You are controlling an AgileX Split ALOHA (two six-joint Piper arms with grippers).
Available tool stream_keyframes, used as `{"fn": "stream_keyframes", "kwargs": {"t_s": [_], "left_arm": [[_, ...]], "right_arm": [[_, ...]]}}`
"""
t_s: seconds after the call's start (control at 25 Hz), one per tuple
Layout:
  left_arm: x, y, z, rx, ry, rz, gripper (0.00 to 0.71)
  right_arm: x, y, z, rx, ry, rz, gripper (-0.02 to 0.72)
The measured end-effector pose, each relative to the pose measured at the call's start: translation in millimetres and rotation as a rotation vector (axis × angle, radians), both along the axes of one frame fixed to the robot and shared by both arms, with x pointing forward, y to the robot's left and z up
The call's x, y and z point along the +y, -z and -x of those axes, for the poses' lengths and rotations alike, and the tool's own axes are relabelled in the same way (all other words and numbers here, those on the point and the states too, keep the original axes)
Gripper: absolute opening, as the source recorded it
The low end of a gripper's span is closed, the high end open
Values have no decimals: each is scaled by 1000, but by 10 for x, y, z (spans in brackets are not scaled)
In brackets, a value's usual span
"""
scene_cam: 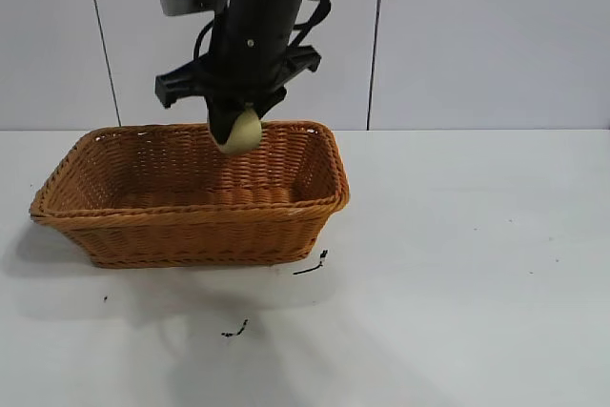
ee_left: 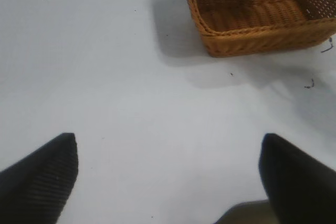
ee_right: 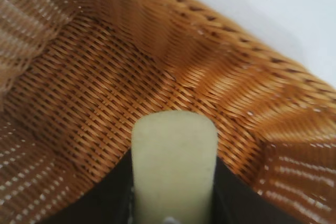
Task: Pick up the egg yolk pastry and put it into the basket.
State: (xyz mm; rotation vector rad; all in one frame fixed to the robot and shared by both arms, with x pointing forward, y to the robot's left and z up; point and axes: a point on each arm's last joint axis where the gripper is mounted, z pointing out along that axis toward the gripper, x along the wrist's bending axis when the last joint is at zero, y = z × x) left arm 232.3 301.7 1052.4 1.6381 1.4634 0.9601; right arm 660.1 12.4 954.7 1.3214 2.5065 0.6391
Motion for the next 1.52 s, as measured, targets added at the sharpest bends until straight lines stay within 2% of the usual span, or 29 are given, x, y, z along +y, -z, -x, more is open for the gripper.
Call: {"fn": "stream_keyframes", "kwargs": {"t_s": [0.16,0.28,0.32,0.4,0.52,0.56,0.64,0.84,0.96,1.08,1.24,1.28,1.52], "left_arm": [[0,0,0,0,0,0,696],[0,0,0,0,0,0,696],[0,0,0,0,0,0,696],[0,0,0,0,0,0,696],[0,0,0,0,0,0,696],[0,0,0,0,0,0,696],[0,0,0,0,0,0,696],[0,0,0,0,0,0,696],[0,0,0,0,0,0,696],[0,0,0,0,0,0,696],[0,0,0,0,0,0,696],[0,0,0,0,0,0,696],[0,0,0,0,0,0,696]], "right_arm": [[39,260,-38,18,2,-1,199],[51,311,-40,27,5,-9,203],[56,310,-39,30,7,-16,224],[58,308,-42,26,6,-18,317],[55,303,-44,22,3,-14,577],[55,290,-41,18,0,-12,625],[66,228,-39,10,-4,-12,667],[74,-160,-7,4,-7,-14,693],[-4,-463,-45,-23,9,-35,693],[-127,-593,-125,-40,38,-48,693],[-581,-696,-406,-62,139,-59,693],[-886,-690,-550,-53,203,-49,693],[-1943,-660,-859,3,414,-9,693]]}}
